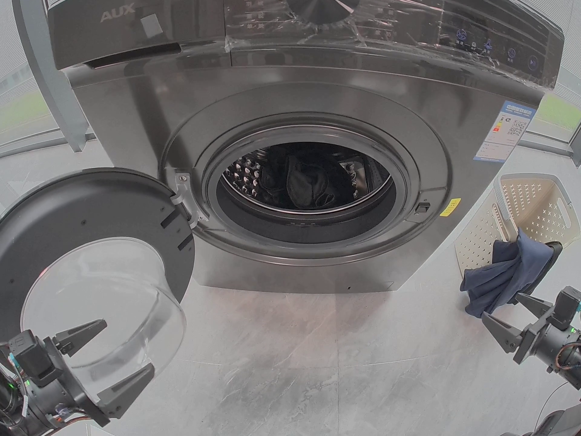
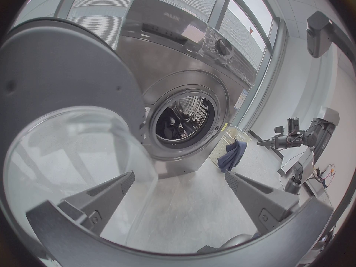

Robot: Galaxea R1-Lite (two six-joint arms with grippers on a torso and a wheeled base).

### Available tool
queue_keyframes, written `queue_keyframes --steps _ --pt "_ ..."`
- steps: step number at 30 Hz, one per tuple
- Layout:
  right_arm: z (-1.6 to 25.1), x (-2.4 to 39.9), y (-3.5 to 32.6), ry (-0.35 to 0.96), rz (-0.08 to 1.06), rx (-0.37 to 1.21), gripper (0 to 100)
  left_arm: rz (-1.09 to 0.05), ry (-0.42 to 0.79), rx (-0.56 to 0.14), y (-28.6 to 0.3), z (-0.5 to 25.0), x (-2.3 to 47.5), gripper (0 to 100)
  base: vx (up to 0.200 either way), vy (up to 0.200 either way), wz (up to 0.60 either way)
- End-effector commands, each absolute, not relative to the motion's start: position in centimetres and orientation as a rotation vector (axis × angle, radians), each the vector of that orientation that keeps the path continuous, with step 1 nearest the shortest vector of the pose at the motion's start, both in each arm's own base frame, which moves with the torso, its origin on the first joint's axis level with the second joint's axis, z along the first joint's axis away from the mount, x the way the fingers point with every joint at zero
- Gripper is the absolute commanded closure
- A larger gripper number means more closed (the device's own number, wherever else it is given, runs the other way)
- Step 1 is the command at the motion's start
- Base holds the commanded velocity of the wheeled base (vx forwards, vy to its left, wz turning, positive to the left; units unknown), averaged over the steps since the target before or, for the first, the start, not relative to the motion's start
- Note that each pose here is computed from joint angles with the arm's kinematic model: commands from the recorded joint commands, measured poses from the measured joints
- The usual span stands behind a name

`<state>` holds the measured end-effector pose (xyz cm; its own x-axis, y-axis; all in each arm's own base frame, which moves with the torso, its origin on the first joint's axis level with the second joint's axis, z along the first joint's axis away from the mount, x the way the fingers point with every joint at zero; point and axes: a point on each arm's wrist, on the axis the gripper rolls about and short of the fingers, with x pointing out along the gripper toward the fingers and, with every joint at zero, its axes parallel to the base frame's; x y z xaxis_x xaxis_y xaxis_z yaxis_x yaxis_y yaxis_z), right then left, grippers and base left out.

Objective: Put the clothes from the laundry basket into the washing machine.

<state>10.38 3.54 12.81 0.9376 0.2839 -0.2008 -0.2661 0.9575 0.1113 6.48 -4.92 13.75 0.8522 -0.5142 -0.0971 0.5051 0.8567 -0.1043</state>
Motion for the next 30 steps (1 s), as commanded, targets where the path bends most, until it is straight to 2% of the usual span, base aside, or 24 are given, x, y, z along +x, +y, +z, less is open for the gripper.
queue_keyframes --steps 1,4,6,10,14,19,23,24,28,29,30 --pt "13.1 5.1 1.1 0.120 0.174 0.102 0 -0.466 -0.018 -0.133 -0.3 11.8 0.5 0 -0.200 0.000 0.00" --pt "13.1 4.3 0.7 0.071 0.128 0.105 0 -0.461 -0.001 -0.123 -0.1 11.3 -0.3 0 -0.200 0.000 0.00" --pt "13.3 3.6 0.4 0.021 0.108 0.101 0 -0.445 -0.012 -0.120 0.0 11.3 -0.5 0 0.000 0.000 0.00" --pt "12.9 1.9 0.2 -0.034 0.109 0.103 0 -0.385 -0.048 -0.122 0.1 11.3 -0.8 0 -0.150 0.000 0.00" --pt "11.2 -0.1 -0.1 -0.016 0.108 0.100 0 -0.318 -0.060 -0.120 0.2 9.5 -1.5 0 0.000 0.000 0.00" --pt "8.2 -1.6 -0.3 0.056 0.097 0.102 0 -0.226 0.024 -0.106 0.3 8.5 -1.5 0 0.000 0.000 0.00" --pt "8.2 -1.5 -0.3 0.049 0.079 0.106 0 -0.191 0.021 -0.104 0.4 8.6 -1.5 0 0.000 -0.200 0.00" --pt "8.3 -1.5 -0.5 0.046 0.012 0.094 0 -0.137 0.020 -0.095 0.3 8.5 -1.5 0 0.000 -0.200 0.00" --pt "8.2 -1.6 -0.2 0.042 -0.078 0.063 0 -0.012 -0.021 -0.089 0.0 8.5 -1.8 0 0.000 -0.050 0.00" --pt "8.2 -1.6 -0.2 0.042 -0.078 0.063 0 -0.012 -0.021 -0.089 0.0 8.5 -1.8 0 0.000 0.000 0.00" --pt "7.7 -1.9 0.0 0.053 -0.061 0.027 0 -0.064 -0.054 -0.082 -0.2 8.4 -2.1 0 0.000 0.000 0.00"
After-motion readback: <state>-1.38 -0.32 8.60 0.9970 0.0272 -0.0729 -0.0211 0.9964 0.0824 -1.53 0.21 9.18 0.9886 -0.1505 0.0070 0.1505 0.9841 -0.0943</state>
